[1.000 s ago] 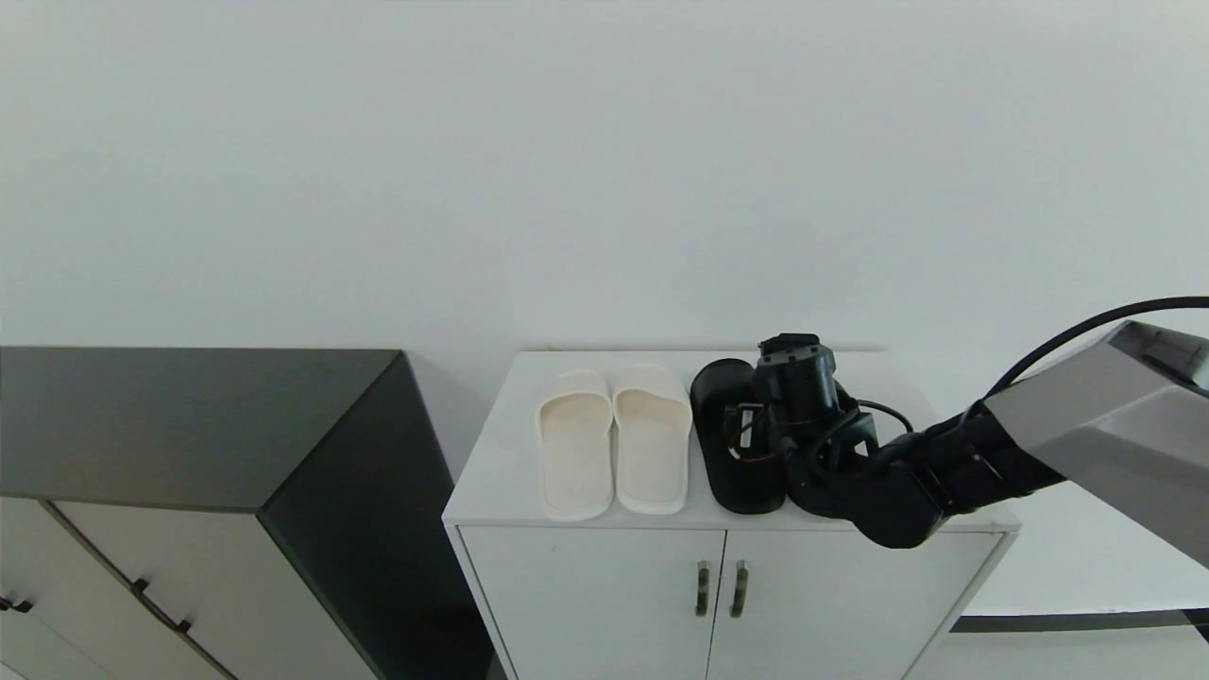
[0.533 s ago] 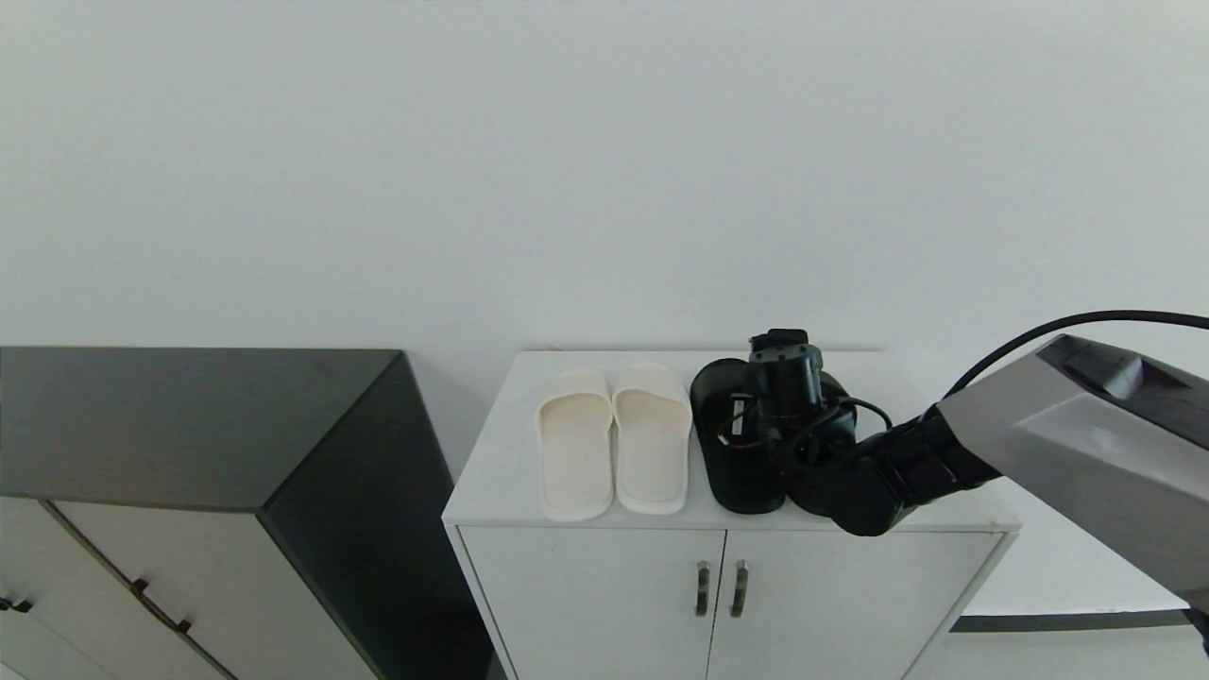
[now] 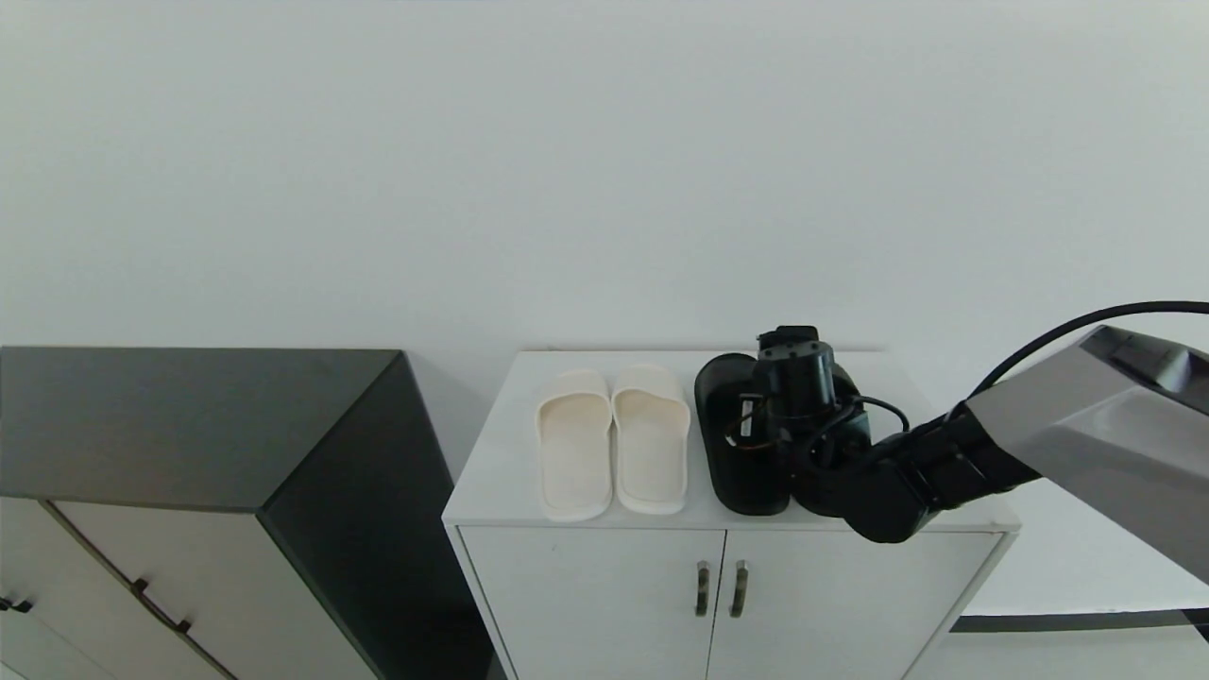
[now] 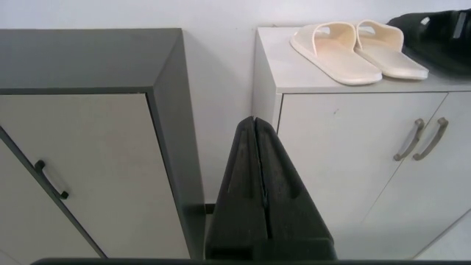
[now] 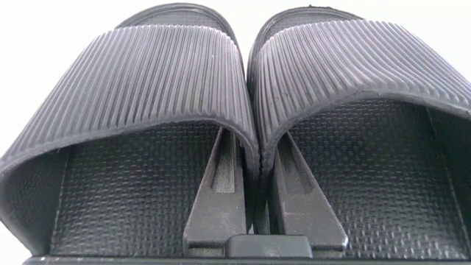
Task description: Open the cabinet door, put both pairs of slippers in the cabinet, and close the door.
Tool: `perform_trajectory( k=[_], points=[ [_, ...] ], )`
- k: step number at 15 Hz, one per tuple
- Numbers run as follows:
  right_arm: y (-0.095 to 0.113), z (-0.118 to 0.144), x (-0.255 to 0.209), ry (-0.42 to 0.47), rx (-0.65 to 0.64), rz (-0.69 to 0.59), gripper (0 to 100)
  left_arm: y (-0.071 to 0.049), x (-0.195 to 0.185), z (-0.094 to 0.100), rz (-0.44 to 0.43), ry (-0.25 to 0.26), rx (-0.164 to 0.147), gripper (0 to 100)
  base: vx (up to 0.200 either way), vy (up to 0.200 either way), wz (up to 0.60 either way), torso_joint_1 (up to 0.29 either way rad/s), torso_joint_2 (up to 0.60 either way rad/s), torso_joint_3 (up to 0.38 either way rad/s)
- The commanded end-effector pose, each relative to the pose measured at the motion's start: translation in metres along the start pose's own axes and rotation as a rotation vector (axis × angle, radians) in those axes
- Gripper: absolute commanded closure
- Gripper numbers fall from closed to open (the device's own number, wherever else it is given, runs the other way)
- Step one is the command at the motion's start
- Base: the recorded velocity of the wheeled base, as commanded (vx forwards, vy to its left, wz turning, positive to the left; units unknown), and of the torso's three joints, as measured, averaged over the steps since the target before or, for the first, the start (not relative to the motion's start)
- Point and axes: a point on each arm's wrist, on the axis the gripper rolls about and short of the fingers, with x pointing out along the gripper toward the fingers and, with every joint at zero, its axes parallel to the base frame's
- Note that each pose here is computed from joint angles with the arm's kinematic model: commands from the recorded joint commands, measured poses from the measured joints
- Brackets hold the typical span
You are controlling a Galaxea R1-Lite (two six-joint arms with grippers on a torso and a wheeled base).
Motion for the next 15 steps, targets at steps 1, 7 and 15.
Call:
perform_trajectory(
  k=[1,7,15],
  points=[
    [-0.014,0.027,-0.036,-0.037,0.022,0.028,100,0.000,0.000,0.000,0.000,0.000,0.000,100,0.000,0.000,0.00,0.000,0.00,0.000],
    [-0.059,0.007,-0.176,0.046,-0.065,0.453,100,0.000,0.000,0.000,-0.003,0.001,0.005,100,0.000,0.000,0.00,0.000,0.00,0.000],
    [-0.078,-0.003,-0.202,0.106,-0.104,0.637,100,0.000,0.000,0.000,-0.003,0.000,0.005,100,-0.050,0.000,0.00,0.001,0.00,0.000]
  ],
)
